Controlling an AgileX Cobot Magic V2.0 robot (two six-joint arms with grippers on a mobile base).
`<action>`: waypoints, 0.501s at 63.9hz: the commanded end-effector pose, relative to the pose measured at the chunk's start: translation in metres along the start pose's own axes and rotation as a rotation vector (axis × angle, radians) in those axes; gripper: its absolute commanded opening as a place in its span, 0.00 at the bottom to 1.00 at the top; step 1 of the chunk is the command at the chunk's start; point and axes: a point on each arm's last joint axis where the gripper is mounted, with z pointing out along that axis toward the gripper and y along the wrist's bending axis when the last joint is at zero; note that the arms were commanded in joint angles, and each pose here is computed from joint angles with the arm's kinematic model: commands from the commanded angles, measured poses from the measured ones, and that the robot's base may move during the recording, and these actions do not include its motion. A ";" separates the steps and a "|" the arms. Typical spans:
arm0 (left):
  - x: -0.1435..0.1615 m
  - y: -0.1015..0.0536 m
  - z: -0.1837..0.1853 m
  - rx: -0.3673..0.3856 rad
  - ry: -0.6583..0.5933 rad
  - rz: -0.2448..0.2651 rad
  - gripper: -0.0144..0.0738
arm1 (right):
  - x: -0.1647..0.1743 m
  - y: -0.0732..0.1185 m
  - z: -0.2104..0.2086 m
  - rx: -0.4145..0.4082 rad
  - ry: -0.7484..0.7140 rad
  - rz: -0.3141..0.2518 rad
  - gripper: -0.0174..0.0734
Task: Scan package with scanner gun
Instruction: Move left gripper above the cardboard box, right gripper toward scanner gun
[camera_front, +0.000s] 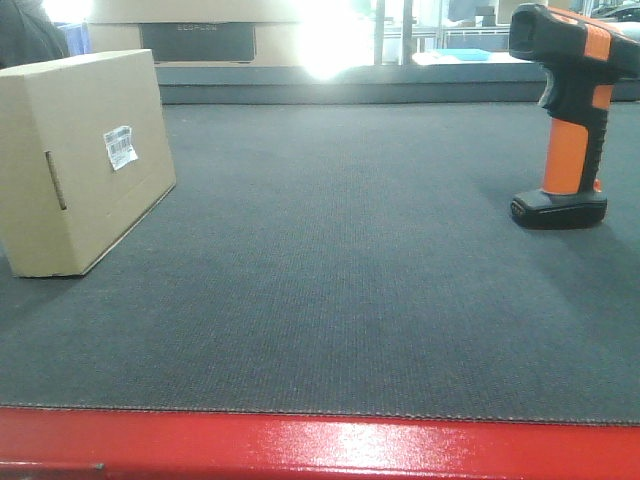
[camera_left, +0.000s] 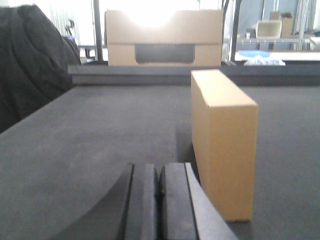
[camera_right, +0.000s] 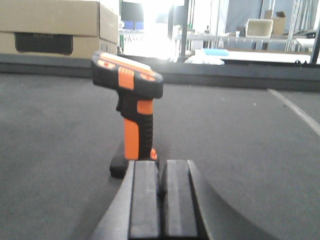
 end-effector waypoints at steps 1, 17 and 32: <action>-0.008 0.000 -0.001 -0.002 -0.079 -0.016 0.04 | -0.006 0.000 0.000 0.005 -0.066 -0.007 0.02; -0.020 0.002 -0.002 -0.016 -0.211 -0.016 0.04 | -0.008 -0.001 -0.001 0.006 -0.091 -0.007 0.02; -0.064 0.003 -0.011 -0.006 -0.225 -0.016 0.04 | -0.053 0.000 -0.009 0.004 -0.219 -0.006 0.02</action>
